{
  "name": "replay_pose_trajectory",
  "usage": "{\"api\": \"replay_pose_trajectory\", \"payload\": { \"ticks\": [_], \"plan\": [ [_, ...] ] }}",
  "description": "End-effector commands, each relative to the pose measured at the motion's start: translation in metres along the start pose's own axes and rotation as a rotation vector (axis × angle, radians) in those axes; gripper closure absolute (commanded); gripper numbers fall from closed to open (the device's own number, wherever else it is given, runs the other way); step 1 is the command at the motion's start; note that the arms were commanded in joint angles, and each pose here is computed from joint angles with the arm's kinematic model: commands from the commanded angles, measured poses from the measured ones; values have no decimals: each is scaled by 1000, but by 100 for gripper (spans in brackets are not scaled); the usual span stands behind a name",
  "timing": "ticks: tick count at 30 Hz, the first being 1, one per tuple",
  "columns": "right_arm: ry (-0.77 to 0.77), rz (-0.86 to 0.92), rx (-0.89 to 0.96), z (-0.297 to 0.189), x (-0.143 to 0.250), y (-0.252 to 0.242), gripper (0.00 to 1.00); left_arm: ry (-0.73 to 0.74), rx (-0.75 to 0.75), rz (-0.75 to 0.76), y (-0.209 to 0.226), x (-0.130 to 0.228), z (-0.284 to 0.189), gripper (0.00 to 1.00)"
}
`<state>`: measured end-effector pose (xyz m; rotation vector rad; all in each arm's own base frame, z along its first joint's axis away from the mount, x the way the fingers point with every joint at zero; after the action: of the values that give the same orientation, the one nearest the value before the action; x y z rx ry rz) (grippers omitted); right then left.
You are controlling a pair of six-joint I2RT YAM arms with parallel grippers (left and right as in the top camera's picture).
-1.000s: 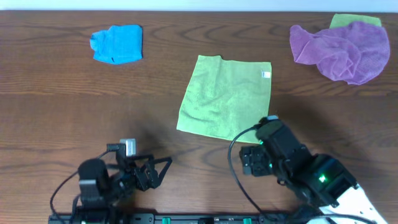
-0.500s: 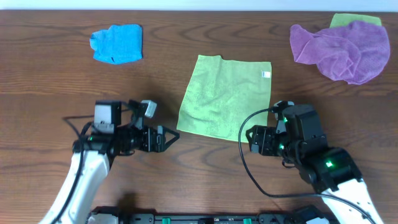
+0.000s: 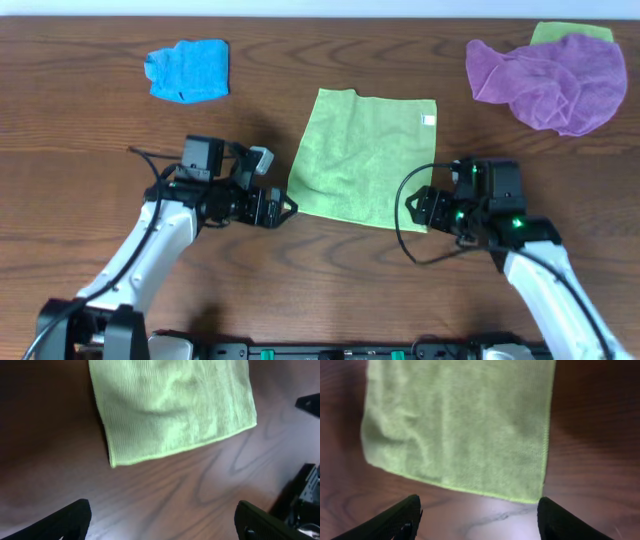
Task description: Fold the cloth
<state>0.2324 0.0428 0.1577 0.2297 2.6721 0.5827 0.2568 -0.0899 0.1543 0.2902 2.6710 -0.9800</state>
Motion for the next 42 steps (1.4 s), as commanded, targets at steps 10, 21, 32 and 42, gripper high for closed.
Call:
{"api": "replay_pose_trajectory", "payload": {
  "ticks": [10, 21, 32, 42],
  "plan": [
    [92, 35, 8, 16, 0, -37, 30, 57, -1, -29, 12, -12, 21, 8],
    [121, 37, 67, 14, 8, -53, 31, 76, 29, 4, 11, -14, 41, 9],
    [143, 41, 22, 35, 20, -61, 34, 92, 15, -6, 22, -14, 55, 9],
    [192, 40, -40, 55, 22, -66, 34, 108, 14, -19, 35, -14, 72, 10]
  ]
}}
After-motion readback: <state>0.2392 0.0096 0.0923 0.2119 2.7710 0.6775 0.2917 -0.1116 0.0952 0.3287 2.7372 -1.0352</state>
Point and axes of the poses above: each gripper's point midway between its finger pads, its own z axis out along the fingers, its own y axis along the line the jaws close on, x = y × z, the point moved 10 cm from there along -z, back along the fingers, and after that the axes turned 5 degrees about -z, right-handed, at the moved point
